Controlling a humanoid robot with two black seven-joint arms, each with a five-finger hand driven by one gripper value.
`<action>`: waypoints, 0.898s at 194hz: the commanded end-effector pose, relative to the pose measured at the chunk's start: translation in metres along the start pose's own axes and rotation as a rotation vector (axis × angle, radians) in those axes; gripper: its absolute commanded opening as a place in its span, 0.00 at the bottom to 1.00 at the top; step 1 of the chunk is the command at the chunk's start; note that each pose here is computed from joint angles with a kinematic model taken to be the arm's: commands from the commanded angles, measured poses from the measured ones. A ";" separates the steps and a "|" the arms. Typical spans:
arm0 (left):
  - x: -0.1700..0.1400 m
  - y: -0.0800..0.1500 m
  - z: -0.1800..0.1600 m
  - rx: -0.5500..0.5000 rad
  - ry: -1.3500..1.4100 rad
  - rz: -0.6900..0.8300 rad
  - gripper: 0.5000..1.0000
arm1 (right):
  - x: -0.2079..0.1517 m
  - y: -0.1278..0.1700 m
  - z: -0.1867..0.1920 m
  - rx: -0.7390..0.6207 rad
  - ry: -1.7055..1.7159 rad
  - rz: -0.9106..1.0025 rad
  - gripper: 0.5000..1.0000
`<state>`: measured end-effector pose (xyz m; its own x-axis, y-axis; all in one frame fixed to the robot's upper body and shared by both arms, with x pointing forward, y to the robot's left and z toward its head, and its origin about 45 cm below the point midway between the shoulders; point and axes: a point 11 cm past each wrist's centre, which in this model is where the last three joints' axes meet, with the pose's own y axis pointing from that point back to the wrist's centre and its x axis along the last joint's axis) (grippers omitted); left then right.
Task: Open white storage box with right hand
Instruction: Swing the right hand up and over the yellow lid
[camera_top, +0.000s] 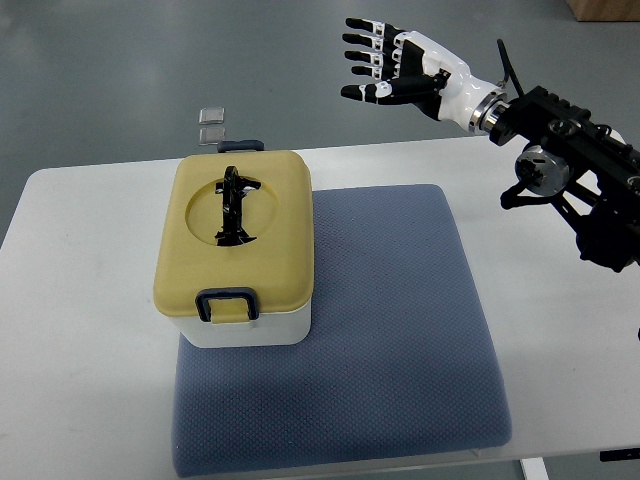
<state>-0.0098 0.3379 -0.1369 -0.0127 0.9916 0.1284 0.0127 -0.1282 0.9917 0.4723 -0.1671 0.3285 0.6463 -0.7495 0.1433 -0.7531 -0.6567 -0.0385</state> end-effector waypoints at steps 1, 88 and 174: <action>0.000 0.000 0.000 0.000 0.000 0.000 1.00 | -0.009 -0.007 -0.019 0.023 0.115 -0.076 0.86; 0.000 0.000 0.000 0.000 0.000 -0.002 1.00 | -0.076 -0.034 -0.062 0.056 0.672 -0.484 0.85; 0.000 0.000 0.000 0.000 0.000 -0.002 1.00 | -0.144 -0.058 -0.083 0.127 1.109 -0.715 0.83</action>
<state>-0.0097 0.3380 -0.1369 -0.0127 0.9916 0.1286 0.0125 -0.1284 0.9916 0.4196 -0.0257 0.3920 0.4693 0.1248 0.8742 -0.2683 -0.9230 0.2758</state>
